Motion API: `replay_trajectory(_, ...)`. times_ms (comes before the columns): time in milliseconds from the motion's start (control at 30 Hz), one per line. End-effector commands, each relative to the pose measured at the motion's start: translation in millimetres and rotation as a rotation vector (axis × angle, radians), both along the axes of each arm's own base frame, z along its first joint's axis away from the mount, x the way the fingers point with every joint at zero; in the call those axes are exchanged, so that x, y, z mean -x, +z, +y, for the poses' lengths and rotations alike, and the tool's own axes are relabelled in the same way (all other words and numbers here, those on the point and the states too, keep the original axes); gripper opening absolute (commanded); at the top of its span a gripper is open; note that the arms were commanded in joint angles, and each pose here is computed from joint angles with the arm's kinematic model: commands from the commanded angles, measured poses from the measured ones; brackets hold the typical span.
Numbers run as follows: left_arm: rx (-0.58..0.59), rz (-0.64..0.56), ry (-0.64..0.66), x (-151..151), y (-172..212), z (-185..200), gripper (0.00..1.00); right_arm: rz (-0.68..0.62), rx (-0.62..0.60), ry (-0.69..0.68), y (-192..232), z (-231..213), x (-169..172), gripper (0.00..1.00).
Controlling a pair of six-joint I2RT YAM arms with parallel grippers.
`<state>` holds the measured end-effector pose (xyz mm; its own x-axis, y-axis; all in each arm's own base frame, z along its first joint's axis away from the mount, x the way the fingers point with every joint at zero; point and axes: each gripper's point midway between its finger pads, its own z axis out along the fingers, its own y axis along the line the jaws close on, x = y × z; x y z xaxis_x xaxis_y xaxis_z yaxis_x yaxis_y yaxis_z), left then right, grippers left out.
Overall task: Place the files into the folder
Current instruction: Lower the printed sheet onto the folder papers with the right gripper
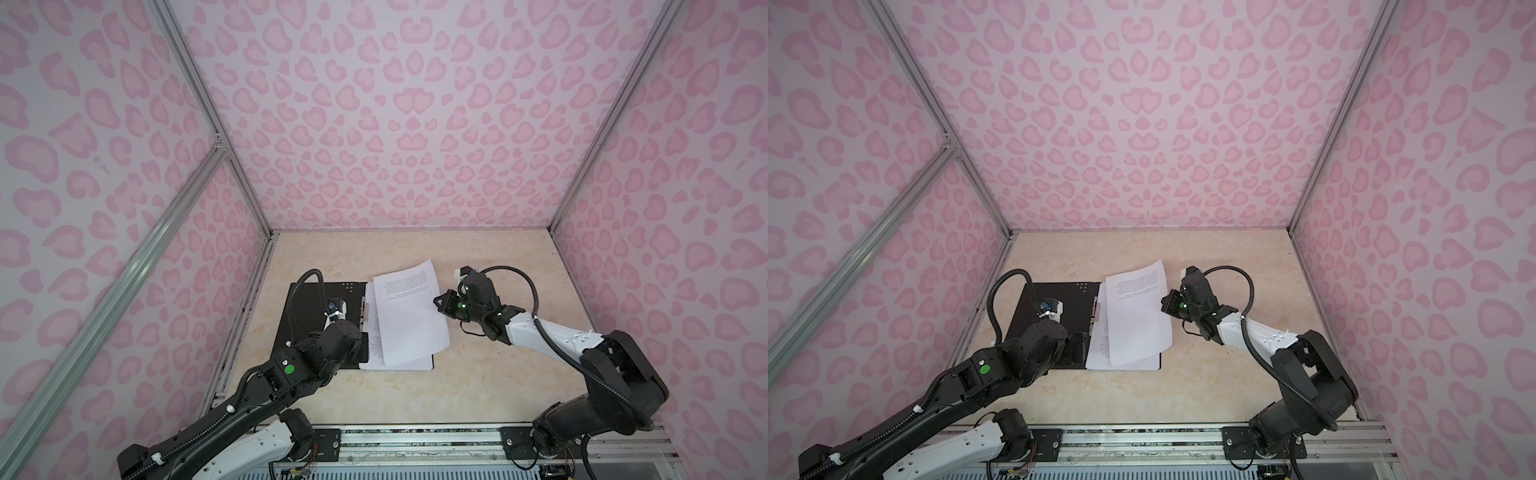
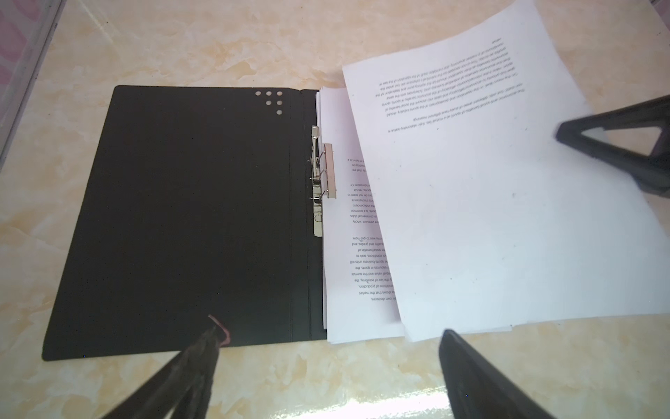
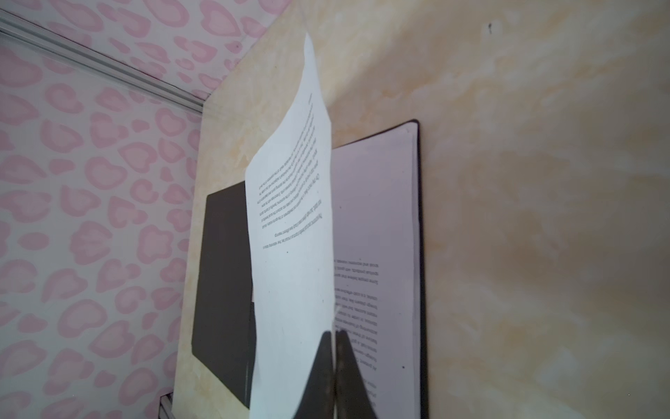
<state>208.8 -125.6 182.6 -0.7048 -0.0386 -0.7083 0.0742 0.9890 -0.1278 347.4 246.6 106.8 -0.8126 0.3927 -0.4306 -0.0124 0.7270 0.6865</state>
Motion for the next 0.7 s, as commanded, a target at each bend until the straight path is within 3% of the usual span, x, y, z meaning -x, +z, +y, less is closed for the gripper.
replay_trajectory(0,0.037,0.016,0.001,0,1,-5,0.96,-0.107,-0.018,-0.052,-3,5,-15,0.0)
replay_trajectory(233,0.04,0.039,-0.001,1,-5,-7,0.96,-0.116,-0.007,-0.105,-13,6,-7,0.0)
replay_trajectory(667,0.057,0.073,-0.022,1,-13,-16,0.96,-0.07,-0.093,-0.107,-27,45,4,0.0)
